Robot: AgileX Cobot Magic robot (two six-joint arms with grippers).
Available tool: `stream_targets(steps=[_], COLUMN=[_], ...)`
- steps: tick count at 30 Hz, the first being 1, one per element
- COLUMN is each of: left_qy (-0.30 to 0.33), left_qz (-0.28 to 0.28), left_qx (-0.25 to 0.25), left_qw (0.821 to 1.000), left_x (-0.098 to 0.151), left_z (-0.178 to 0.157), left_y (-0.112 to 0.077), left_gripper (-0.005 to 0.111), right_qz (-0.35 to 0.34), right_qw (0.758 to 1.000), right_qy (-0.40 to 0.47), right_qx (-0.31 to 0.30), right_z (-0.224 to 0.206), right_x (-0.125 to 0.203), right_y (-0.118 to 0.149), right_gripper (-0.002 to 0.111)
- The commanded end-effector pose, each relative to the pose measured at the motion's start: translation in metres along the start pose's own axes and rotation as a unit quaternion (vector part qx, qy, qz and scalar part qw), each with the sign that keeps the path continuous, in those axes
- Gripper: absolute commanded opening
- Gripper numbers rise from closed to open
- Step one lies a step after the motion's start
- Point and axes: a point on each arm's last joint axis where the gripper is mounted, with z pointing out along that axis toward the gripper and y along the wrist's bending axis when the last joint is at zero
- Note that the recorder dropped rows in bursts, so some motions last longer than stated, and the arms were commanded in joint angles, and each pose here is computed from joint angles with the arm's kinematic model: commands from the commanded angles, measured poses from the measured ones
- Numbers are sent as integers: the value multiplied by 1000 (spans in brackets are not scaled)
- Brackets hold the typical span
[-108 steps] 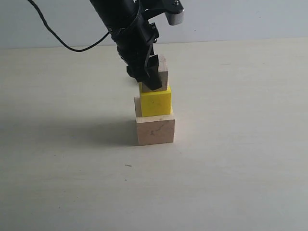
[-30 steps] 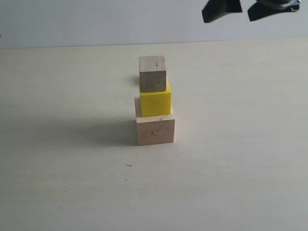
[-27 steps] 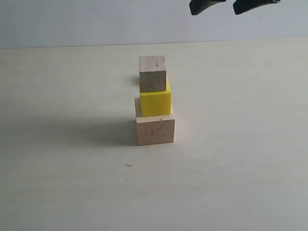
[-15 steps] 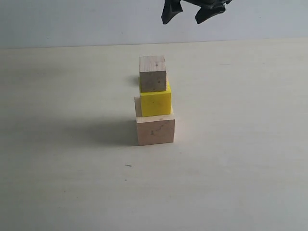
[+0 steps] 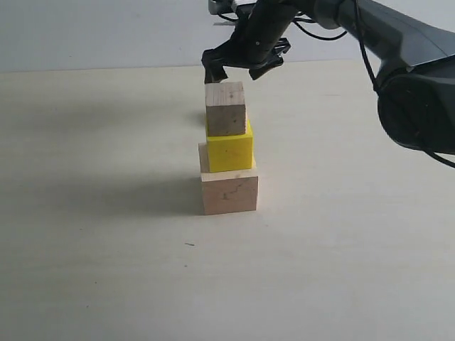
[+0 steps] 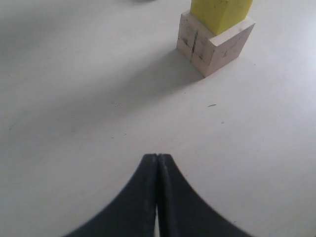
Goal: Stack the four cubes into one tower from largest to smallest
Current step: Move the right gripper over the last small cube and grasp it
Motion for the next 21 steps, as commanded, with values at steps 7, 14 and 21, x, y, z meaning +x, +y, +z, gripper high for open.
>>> stream_targets(steps=[7, 14, 21], left_qy=[-11, -12, -12], left_qz=[-12, -18, -23], left_qx=[-2, -2, -2], left_qw=[1000, 1000, 1000], left_x=[-1, -1, -1], left_z=[0, 0, 0], left_y=[0, 0, 0], left_gripper=[1, 1, 1], right_qz=[-8, 1, 19], right_qw=[1000, 999, 997], right_qy=[8, 31, 74], right_qx=[3, 15, 24], right_z=[5, 12, 40], right_x=[1, 7, 23], right_y=[8, 12, 5], right_gripper=[94, 94, 94])
